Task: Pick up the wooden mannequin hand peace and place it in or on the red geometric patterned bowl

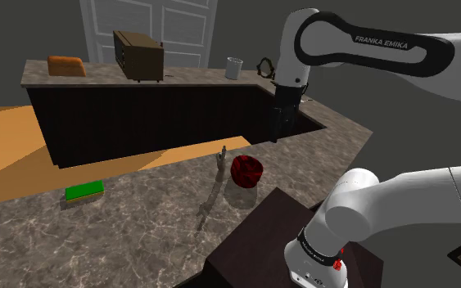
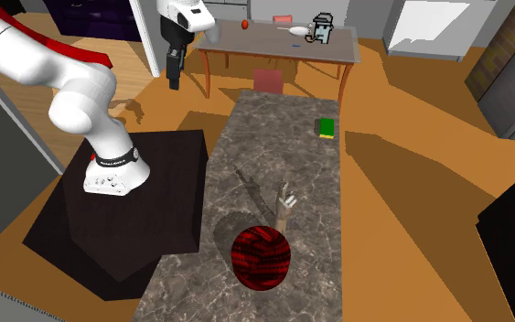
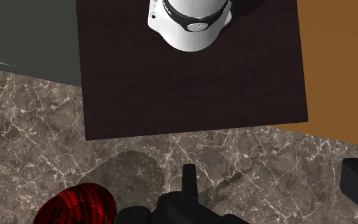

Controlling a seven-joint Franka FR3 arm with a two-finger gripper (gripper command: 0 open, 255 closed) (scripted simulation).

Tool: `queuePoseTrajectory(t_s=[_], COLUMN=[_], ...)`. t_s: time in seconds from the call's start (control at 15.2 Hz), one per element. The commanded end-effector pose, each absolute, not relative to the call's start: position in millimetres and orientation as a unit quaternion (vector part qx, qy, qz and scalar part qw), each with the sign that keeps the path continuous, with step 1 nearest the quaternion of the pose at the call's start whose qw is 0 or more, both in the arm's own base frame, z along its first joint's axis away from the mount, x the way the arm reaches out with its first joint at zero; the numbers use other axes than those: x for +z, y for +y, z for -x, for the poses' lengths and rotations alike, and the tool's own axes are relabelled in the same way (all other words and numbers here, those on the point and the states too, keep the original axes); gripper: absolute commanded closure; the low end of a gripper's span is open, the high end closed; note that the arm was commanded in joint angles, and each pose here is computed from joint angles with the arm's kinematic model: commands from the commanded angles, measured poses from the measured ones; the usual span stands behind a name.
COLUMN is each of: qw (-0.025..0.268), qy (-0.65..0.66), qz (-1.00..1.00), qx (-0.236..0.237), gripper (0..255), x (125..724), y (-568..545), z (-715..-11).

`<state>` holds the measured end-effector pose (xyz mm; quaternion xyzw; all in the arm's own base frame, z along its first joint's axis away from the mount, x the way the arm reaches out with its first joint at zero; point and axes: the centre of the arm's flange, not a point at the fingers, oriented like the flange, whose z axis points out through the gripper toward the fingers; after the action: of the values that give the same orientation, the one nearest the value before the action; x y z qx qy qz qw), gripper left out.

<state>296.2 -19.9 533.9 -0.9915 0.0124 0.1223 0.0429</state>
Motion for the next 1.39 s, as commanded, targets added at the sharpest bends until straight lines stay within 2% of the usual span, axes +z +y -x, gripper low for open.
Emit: queuePoseTrajectory(t_s=[0.0, 1.32], qw=[0.043, 0.029], qy=[0.012, 0.049], qz=[0.991, 0.995], qx=[0.122, 0.080], gripper=[0, 0], x=[533.9, 352.4], y=[-19.9, -97.9], z=[-296.2, -453.2])
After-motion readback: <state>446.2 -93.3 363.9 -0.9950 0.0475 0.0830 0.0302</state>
